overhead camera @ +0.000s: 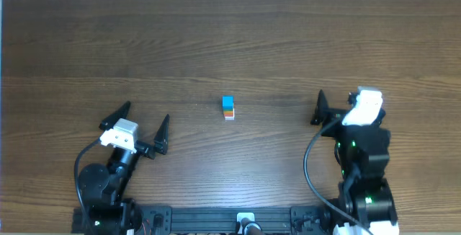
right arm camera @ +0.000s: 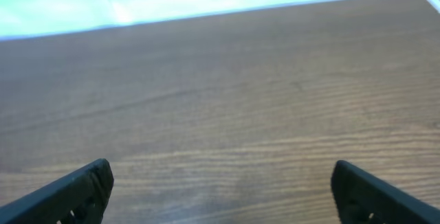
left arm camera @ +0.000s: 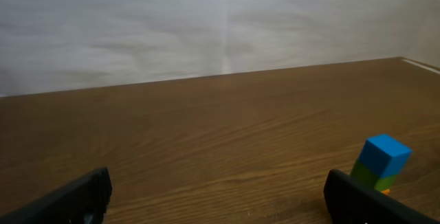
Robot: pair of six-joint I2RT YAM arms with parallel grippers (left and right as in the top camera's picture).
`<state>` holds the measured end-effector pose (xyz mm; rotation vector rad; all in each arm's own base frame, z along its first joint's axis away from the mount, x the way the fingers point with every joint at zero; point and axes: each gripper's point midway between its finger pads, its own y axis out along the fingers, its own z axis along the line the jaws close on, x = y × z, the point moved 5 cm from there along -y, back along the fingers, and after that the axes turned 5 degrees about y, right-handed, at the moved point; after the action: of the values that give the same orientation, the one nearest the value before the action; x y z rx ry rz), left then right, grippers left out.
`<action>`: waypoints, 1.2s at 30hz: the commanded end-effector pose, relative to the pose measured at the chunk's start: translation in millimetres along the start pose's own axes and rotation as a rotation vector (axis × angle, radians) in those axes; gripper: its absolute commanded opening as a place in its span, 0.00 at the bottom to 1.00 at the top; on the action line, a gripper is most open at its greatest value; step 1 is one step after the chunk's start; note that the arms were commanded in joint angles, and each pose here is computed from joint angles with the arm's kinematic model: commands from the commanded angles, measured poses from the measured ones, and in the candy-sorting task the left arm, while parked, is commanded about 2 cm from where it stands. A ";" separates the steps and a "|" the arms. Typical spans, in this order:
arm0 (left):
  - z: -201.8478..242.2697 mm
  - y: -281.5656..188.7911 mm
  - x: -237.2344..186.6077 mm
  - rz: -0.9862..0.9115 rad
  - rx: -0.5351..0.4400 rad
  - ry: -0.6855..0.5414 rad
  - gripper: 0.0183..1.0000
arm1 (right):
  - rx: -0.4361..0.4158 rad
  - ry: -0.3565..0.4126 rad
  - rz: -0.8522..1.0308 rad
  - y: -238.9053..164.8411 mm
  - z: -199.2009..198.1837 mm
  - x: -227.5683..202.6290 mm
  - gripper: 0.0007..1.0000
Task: Stack Cubes
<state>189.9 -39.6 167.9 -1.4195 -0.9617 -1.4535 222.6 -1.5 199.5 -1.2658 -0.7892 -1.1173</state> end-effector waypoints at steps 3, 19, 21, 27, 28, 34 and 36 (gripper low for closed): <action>-1.8 0.0 -1.1 -0.001 -0.012 0.004 1.00 | 0.040 0.023 -0.176 -16.2 -2.9 7.9 0.99; -1.8 0.0 -1.1 -0.001 -0.012 0.004 1.00 | 0.057 0.045 -0.416 -37.8 -9.8 14.7 0.99; -1.8 0.0 -1.1 -0.001 -0.012 0.004 1.00 | 0.056 0.045 -0.413 -35.0 -11.5 6.0 0.99; -1.8 0.0 -1.1 -0.001 -0.012 0.004 1.00 | 0.050 0.042 -0.370 -25.0 -14.2 -12.4 0.99; -1.8 0.0 -1.1 -0.001 -0.012 0.004 1.00 | 0.048 0.041 -0.360 -23.8 -14.7 -14.9 0.99; -1.8 0.0 -1.1 -0.001 -0.012 0.004 1.00 | 0.035 0.037 -0.299 -16.5 -17.6 -31.2 0.99; -1.8 0.0 -1.1 -0.001 -0.012 0.004 1.00 | 0.026 0.035 -0.259 -12.2 -19.6 -41.9 0.99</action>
<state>189.9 -39.6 168.0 -1.4195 -0.9622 -1.4536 195.2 -11.6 176.9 -1.1183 -0.9879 -1.3613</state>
